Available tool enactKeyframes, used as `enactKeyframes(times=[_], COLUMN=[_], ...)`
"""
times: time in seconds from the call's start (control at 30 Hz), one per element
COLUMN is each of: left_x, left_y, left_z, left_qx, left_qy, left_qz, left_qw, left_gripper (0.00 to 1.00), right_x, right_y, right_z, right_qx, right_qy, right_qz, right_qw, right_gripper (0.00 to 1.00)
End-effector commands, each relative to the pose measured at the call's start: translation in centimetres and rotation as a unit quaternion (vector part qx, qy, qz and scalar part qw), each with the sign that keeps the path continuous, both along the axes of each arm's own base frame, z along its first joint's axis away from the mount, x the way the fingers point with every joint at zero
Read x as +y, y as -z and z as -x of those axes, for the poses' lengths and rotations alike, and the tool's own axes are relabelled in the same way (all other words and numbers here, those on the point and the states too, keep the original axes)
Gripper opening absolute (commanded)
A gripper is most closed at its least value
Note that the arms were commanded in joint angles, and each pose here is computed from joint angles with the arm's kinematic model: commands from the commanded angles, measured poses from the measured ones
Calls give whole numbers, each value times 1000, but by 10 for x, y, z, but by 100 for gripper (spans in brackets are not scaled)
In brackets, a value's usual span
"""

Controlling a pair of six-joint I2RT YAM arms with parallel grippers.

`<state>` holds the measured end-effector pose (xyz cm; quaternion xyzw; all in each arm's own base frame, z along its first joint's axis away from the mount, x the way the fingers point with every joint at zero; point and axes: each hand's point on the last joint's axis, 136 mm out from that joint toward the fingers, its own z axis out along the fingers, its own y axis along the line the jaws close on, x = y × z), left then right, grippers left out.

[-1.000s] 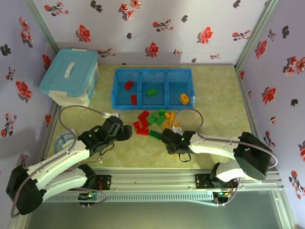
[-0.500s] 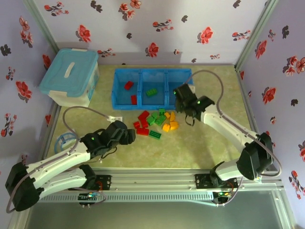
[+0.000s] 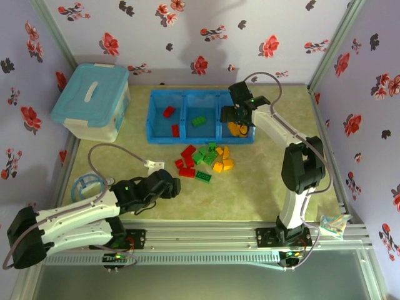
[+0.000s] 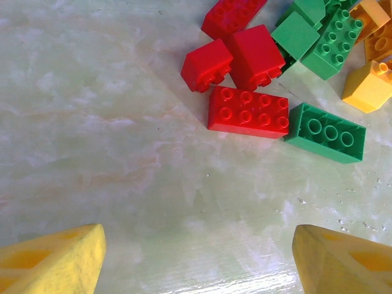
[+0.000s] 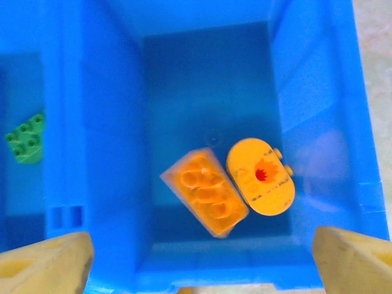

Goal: Sort the legos into containers by color
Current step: Place the lego in the container, then pick up the lego from the center of the table.

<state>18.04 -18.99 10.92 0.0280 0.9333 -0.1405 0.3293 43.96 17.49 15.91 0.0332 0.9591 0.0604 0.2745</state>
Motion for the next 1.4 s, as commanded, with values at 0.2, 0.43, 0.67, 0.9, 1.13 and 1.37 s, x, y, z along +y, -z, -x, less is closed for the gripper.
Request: enactKeyframes(times=[0.2, 0.43, 0.67, 0.9, 1.13, 1.37], left_x=[-4, -32, -52, -59, -59, -60], left_y=[-4, 5, 25, 46, 57, 74], left_z=[-9, -14, -29, -53, -76, -81], left_qx=[-16, -2, 37, 70, 94, 116], left_qy=[-11, 22, 28, 19, 10, 12], left_qz=[-11, -20, -43, -61, -47, -59], left_qw=[1000, 1000, 998, 995, 994, 991], left_gripper=[80, 82, 84, 84, 78, 70], right_x=[10, 5, 1, -7, -17, -21], right_y=[-53, -16, 24, 42, 50, 56], right_z=[31, 79, 117, 138, 151, 156], right_qx=[-60, -45, -18, -11, -12, -9], right_qy=[-26, -26, -19, -8, 5, 10], right_qz=[-82, -116, -123, -128, -128, -127], right_qw=[995, 992, 992, 992, 992, 992], right_gripper=[91, 87, 85, 83, 82, 81])
